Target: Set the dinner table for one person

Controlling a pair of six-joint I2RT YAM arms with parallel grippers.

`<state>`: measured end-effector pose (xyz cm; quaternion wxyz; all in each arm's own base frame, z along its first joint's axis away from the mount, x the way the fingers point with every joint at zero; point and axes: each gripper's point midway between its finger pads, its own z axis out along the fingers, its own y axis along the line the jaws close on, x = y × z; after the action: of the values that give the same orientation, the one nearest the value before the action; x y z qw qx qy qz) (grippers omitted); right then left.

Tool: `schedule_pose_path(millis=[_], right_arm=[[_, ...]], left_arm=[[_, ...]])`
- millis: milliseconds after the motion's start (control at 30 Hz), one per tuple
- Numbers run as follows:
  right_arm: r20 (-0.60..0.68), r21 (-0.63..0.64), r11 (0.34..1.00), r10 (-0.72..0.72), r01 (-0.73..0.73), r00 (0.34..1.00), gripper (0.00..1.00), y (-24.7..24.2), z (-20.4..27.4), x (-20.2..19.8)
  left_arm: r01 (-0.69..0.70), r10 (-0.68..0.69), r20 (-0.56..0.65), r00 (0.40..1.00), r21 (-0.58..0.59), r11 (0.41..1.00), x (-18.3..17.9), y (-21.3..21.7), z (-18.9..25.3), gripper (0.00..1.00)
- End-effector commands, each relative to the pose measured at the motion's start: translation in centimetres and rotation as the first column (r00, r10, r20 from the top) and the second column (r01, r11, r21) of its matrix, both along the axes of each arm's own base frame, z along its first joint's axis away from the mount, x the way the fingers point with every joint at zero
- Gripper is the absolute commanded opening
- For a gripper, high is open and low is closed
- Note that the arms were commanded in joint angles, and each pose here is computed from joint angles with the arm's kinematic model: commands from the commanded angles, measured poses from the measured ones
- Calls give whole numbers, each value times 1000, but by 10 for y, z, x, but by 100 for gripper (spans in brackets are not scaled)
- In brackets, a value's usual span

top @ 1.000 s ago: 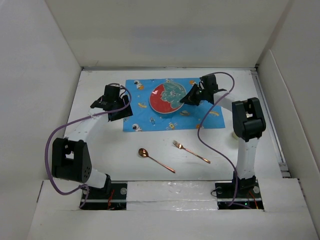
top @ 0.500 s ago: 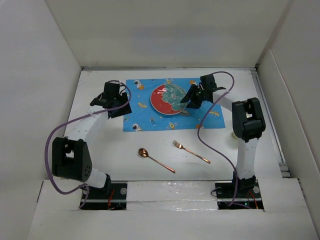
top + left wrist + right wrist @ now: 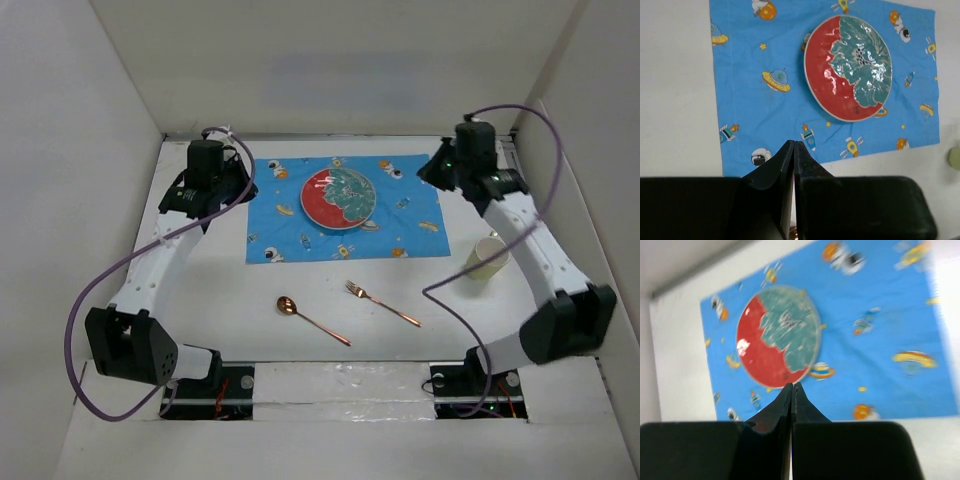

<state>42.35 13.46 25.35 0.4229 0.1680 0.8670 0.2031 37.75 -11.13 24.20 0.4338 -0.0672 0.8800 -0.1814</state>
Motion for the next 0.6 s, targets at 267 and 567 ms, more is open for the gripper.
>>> schedule_pose_path(millis=[267, 567], right_arm=[[-144, -207, 880, -459, 427, 877, 65, -168, -49, -115], [-311, -265, 907, -402, 328, 861, 61, -164, -110, -84]], left_arm=[[152, -160, -113, 981, -73, 986, -34, -31, -31, 31], [164, -178, -154, 972, -98, 981, -20, -40, -46, 31]])
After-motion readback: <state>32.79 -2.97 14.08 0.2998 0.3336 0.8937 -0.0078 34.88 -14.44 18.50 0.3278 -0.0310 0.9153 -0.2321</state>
